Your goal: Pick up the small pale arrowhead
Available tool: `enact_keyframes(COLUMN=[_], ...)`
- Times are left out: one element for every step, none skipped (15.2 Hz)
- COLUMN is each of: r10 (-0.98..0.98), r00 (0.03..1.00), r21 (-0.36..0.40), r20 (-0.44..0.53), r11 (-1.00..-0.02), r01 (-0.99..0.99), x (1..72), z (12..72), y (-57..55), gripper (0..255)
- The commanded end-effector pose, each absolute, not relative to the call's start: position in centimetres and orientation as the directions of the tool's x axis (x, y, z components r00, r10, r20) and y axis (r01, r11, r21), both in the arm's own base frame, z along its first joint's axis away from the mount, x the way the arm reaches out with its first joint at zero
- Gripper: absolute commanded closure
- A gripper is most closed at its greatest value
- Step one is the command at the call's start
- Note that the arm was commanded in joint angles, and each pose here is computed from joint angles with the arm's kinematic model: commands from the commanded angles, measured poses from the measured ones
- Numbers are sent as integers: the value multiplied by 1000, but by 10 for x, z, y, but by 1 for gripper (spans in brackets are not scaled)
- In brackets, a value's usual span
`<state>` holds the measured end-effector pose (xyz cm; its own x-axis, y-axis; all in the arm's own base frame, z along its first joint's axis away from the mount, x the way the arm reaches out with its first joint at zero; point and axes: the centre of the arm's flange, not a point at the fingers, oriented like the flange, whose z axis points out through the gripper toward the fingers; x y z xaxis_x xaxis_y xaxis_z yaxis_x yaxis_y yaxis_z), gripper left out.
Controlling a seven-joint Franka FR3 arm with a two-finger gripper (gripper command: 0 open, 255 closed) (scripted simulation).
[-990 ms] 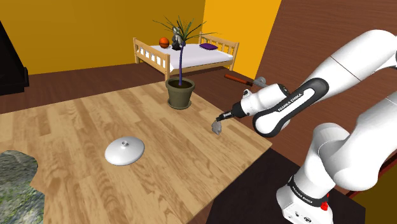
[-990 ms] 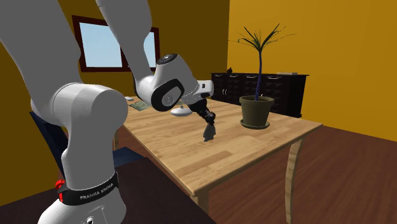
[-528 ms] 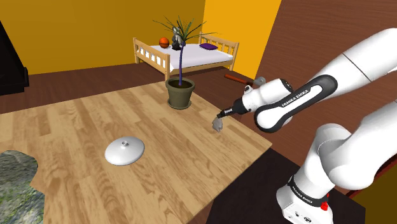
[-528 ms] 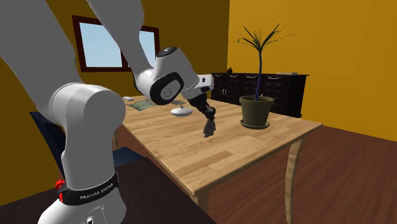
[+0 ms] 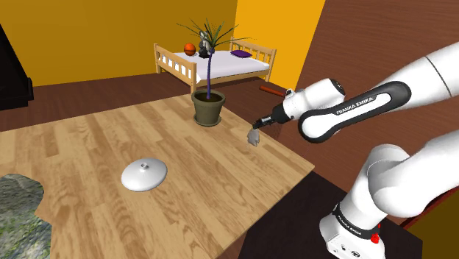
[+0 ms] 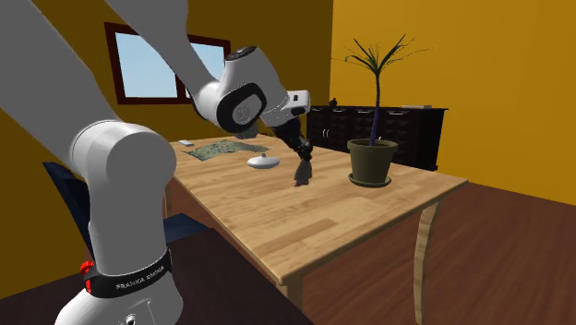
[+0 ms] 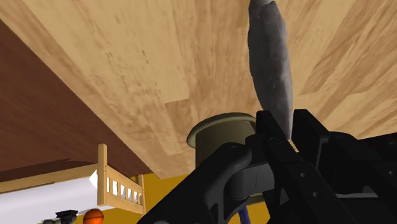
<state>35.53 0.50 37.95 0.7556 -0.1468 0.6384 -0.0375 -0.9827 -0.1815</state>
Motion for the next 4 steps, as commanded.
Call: enact_keyframes(r10=[-146,-146,-146,-146], r00=[756,756,756,756], r21=[-181,-181,-181,-181], r20=[638,638,638,638], r11=[-983,-983,-983,-983], r01=[-38,-38,-38,-38], x=[355,355,355,355], z=[390,396,397,397], y=[5,5,5,5], gripper=[255,255,255,255])
